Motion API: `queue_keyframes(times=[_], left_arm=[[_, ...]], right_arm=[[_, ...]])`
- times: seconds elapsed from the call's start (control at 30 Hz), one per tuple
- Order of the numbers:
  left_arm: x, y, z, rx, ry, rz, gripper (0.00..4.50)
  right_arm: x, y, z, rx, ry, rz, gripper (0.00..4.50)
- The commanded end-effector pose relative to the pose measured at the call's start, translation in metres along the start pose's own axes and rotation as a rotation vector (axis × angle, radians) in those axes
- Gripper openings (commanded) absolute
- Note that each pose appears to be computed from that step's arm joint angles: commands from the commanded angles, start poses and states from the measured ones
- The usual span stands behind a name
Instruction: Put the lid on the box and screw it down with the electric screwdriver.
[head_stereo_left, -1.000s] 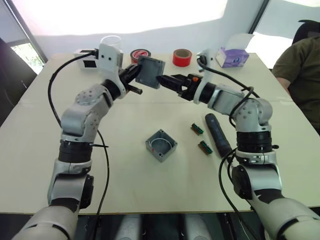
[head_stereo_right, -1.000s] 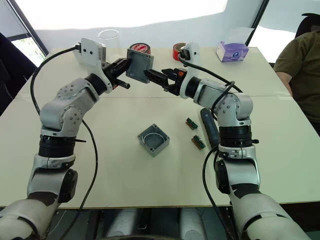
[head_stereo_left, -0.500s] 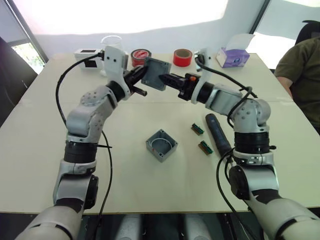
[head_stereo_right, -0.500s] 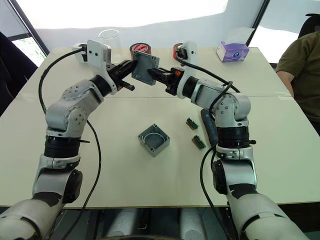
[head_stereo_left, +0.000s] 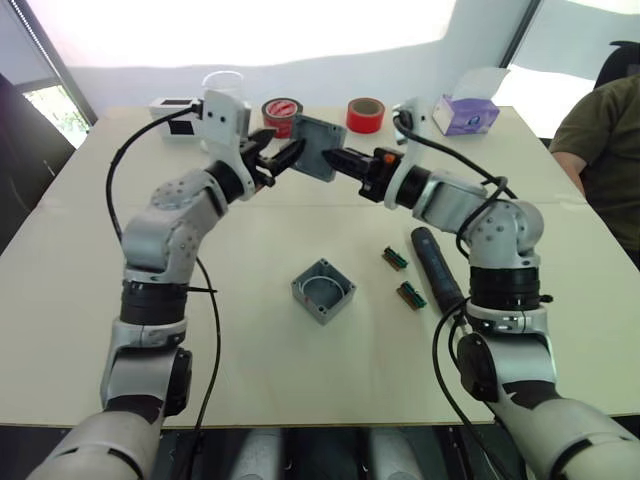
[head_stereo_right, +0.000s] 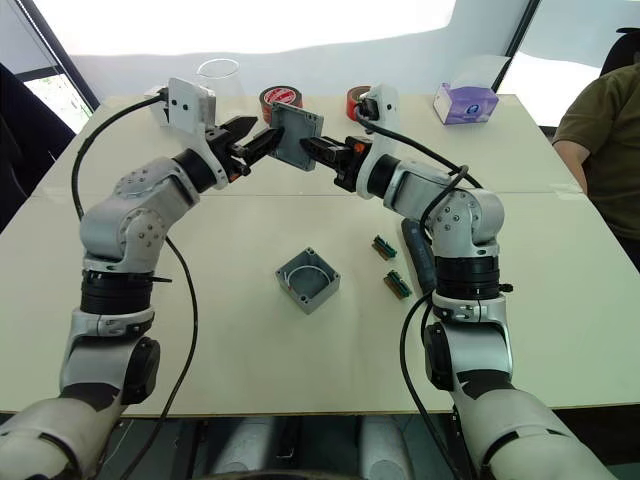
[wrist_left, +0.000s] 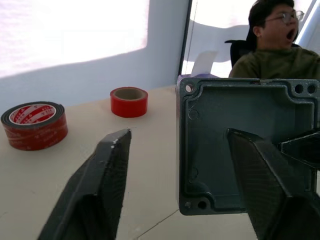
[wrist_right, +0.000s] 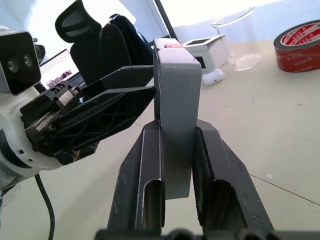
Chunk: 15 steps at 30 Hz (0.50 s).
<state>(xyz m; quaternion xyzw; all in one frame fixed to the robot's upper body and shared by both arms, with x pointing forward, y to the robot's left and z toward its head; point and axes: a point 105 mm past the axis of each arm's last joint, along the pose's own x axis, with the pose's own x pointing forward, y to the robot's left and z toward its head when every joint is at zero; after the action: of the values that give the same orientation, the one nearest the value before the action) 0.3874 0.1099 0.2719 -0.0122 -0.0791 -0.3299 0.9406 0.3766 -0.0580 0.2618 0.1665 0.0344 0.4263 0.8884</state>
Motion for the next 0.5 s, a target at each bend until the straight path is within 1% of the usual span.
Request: queue_keyframes(times=[0.03,0.1,0.13,0.17,0.2,0.23,0.3,0.33,0.47,0.5], left_arm=[[-0.02,-0.002,0.034,-0.006,-0.04,-0.082,3.5],[-0.026,0.002,0.034,-0.027,-0.019,-0.081,3.5],[-0.029,0.005,0.033,-0.047,-0.009,-0.082,3.5],[-0.032,0.007,0.031,-0.066,0.002,-0.082,3.28],[-0.034,0.008,0.026,-0.081,0.019,-0.088,3.01],[-0.035,0.008,0.023,-0.09,0.031,-0.093,2.77],[-0.035,0.002,0.013,-0.085,0.071,-0.121,2.0],[-0.033,-0.002,0.007,-0.088,0.087,-0.14,1.69],[-0.027,-0.014,-0.006,-0.095,0.122,-0.187,0.25],[-0.025,-0.018,-0.011,-0.089,0.139,-0.207,0.05]], right_arm=[[-0.019,0.001,0.031,-0.236,-0.129,-0.085,0.16],[-0.032,0.003,0.028,-0.441,-0.114,-0.12,0.16],[-0.039,0.005,0.021,-0.599,-0.077,-0.127,0.16],[-0.046,0.01,0.009,-0.772,-0.028,-0.114,0.16],[-0.053,0.014,-0.006,-0.931,0.027,-0.097,0.16],[-0.058,0.018,-0.016,-1.026,0.06,-0.077,0.16],[-0.067,0.023,-0.033,-1.191,0.087,-0.067,0.16],[-0.071,0.025,-0.043,-1.286,0.102,-0.063,0.16],[-0.081,0.029,-0.074,-1.595,0.143,-0.011,0.16],[-0.083,0.032,-0.082,-1.661,0.138,0.012,0.16]])
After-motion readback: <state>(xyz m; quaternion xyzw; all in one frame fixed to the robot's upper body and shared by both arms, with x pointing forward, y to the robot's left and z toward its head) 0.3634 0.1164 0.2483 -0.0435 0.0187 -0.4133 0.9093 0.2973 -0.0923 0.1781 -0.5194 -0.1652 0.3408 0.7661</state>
